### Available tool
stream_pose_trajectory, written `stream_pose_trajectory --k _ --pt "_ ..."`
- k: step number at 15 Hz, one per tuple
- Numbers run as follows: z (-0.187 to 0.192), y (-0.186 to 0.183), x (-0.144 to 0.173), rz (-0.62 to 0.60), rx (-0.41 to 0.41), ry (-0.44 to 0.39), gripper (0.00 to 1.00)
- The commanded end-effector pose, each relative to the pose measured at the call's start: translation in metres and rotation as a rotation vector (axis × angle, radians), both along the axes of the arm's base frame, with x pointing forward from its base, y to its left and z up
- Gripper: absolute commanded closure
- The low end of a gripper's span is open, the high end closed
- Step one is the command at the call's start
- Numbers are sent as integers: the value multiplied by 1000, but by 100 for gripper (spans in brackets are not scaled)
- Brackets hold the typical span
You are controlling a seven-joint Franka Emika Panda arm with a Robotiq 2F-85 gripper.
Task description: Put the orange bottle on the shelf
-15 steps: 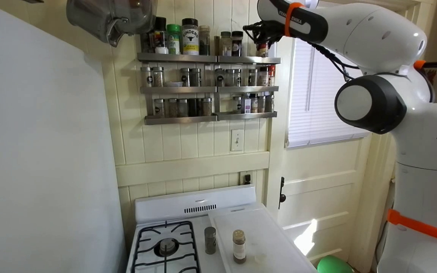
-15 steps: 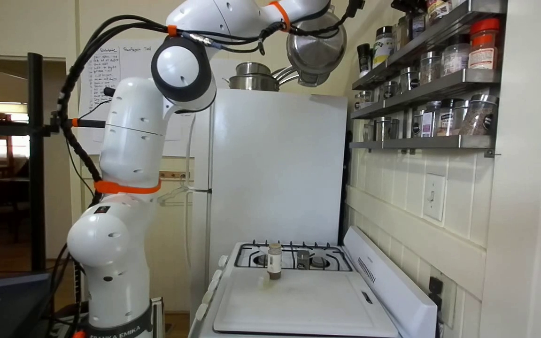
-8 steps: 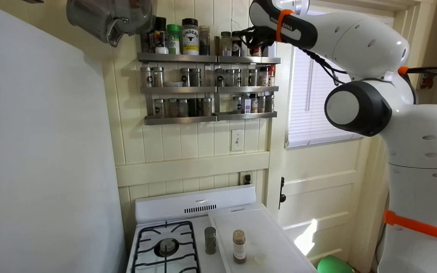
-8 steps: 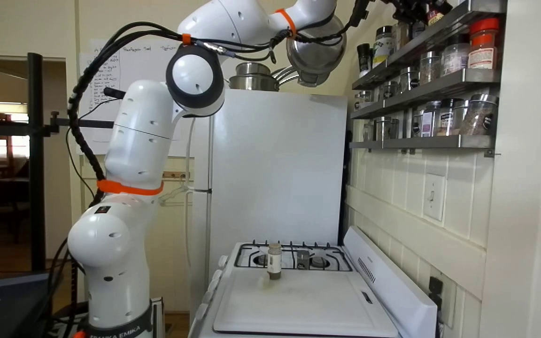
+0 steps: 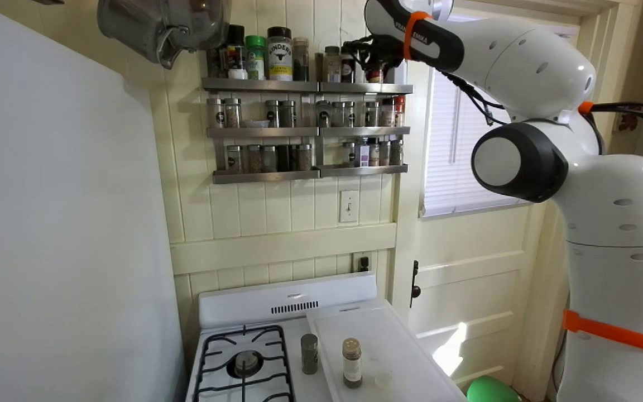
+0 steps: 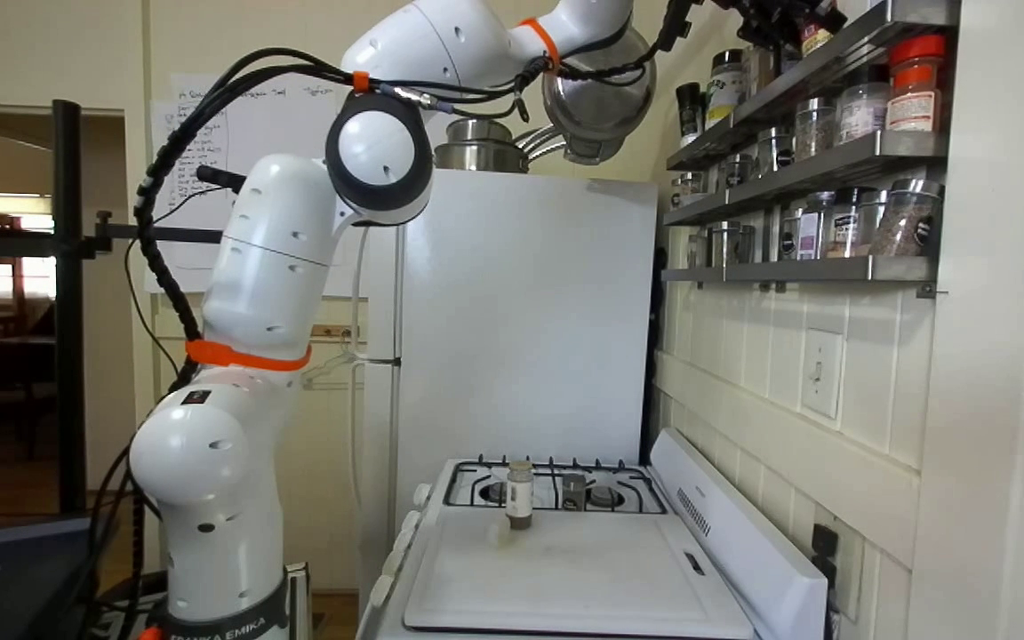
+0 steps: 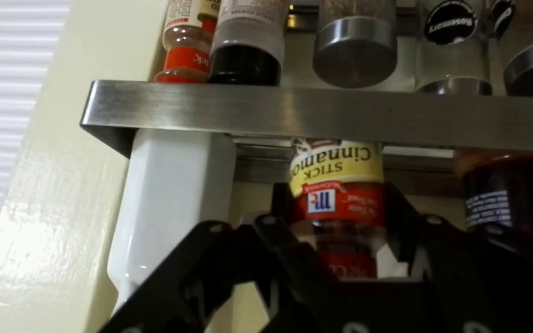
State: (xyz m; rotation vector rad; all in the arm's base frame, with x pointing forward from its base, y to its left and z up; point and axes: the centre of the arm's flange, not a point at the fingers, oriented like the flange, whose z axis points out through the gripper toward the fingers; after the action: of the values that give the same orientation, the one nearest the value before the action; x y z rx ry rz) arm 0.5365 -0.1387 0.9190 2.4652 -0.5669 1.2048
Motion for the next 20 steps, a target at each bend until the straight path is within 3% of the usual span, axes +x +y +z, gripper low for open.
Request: stream_pose_trajectory --k 1,3,4,20 --pt "17 2 18 -22 27 49 19" --pt "14 2 19 -27 35 68 3" --pt "13 2 19 -33 35 75 0" --pt "16 24 -19 -36 -5 61 0"
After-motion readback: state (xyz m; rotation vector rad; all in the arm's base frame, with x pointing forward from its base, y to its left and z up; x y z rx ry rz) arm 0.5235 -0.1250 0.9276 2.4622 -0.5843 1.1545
